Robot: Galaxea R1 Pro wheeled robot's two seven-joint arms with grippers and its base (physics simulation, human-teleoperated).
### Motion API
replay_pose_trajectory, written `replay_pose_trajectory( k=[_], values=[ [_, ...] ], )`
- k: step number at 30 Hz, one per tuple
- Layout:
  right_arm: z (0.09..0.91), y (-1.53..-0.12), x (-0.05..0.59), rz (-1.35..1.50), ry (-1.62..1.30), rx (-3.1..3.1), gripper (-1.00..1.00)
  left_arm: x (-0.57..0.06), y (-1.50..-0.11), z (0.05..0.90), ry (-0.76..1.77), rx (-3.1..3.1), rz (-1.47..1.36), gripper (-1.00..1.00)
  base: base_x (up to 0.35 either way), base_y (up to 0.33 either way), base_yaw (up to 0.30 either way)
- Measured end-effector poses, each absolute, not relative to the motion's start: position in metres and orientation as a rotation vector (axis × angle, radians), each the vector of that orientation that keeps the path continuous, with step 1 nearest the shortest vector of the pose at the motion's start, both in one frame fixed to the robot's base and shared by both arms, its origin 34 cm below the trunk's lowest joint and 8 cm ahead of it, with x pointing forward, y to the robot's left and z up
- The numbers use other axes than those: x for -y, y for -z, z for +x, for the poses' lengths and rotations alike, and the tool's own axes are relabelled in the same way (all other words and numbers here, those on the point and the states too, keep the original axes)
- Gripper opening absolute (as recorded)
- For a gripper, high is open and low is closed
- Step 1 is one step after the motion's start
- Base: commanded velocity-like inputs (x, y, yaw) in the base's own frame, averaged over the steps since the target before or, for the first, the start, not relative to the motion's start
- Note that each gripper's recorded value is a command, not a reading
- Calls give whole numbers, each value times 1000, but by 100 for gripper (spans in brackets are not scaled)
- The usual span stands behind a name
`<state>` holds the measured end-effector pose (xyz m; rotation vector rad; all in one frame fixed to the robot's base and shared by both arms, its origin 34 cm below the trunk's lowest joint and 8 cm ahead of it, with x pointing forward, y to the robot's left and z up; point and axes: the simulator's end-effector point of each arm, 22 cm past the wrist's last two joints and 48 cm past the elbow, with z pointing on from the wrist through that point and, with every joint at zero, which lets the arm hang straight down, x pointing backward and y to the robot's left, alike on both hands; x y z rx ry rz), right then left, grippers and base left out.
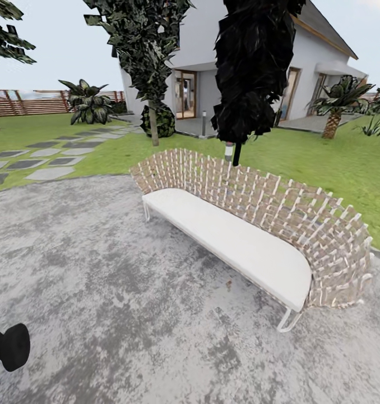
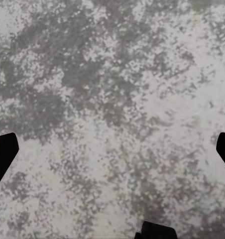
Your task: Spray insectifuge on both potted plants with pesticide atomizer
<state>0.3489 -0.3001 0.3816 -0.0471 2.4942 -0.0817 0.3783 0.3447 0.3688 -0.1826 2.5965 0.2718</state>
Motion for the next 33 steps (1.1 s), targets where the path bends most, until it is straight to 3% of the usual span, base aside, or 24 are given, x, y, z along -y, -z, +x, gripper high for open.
replay_pose_trajectory(
  k=[33],
  values=[
    [355,-385,299,-48,79,-2477,100,-345,-373,385,-269,-2579,-184,100,337,59,264]
  ],
)
